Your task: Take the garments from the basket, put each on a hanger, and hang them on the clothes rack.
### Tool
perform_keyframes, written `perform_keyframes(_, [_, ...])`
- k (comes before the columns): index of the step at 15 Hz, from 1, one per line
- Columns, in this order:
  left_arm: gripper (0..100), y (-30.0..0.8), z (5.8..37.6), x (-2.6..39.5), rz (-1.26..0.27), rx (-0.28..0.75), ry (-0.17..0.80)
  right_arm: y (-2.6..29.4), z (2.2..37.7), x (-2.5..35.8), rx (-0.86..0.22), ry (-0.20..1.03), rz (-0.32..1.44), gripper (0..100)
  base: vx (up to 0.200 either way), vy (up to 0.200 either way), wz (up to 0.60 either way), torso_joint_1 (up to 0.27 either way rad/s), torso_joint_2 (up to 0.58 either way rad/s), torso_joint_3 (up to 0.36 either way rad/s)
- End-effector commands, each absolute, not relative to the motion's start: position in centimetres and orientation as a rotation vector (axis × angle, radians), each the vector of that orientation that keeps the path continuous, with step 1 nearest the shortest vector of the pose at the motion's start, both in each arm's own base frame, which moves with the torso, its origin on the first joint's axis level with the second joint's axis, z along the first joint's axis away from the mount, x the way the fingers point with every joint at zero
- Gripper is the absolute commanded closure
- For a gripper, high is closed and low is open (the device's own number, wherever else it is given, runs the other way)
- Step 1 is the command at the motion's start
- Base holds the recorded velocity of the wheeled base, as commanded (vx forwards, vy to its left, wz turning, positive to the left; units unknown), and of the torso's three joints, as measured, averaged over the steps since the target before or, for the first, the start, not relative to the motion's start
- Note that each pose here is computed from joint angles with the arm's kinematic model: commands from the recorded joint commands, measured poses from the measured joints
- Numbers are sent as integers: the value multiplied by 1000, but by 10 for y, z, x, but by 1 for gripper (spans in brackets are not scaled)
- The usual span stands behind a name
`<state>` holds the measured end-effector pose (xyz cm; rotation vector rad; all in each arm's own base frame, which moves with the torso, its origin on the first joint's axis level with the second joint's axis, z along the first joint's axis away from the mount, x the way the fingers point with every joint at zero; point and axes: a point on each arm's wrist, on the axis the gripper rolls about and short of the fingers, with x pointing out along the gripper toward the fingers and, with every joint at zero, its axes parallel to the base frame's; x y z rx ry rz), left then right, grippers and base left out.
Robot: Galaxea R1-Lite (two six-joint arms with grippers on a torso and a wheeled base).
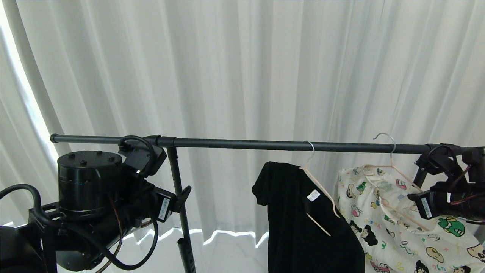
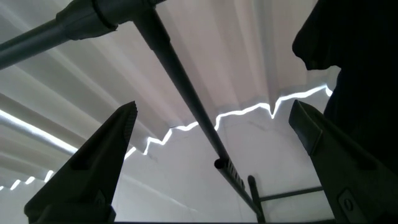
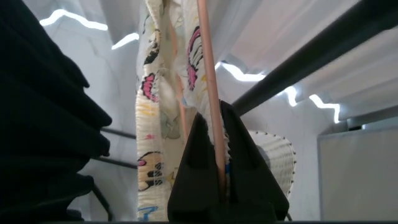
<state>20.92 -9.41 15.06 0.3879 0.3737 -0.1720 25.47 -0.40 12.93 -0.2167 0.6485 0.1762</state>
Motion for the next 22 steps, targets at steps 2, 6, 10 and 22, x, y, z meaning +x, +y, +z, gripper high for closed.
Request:
perform_keyframes(2, [0, -94, 150, 210, -172, 389, 377, -4, 119, 262, -212, 687, 182, 100, 0, 0, 0, 0, 0, 0])
perform_keyframes(6, [0, -95, 150, 211, -173, 391, 378, 6, 117, 260, -218, 692, 216, 100, 0, 0, 0, 0, 0, 0])
perform_keyframes(10, [0, -95, 150, 210, -172, 389, 377, 16, 123, 257, -177, 677, 196, 100, 0, 0, 0, 0, 0, 0])
perform_keyframes(22, [0, -77, 155, 213, 58, 368, 317, 3, 204, 135, -177, 629, -2, 0, 0, 0, 0, 0, 0, 0])
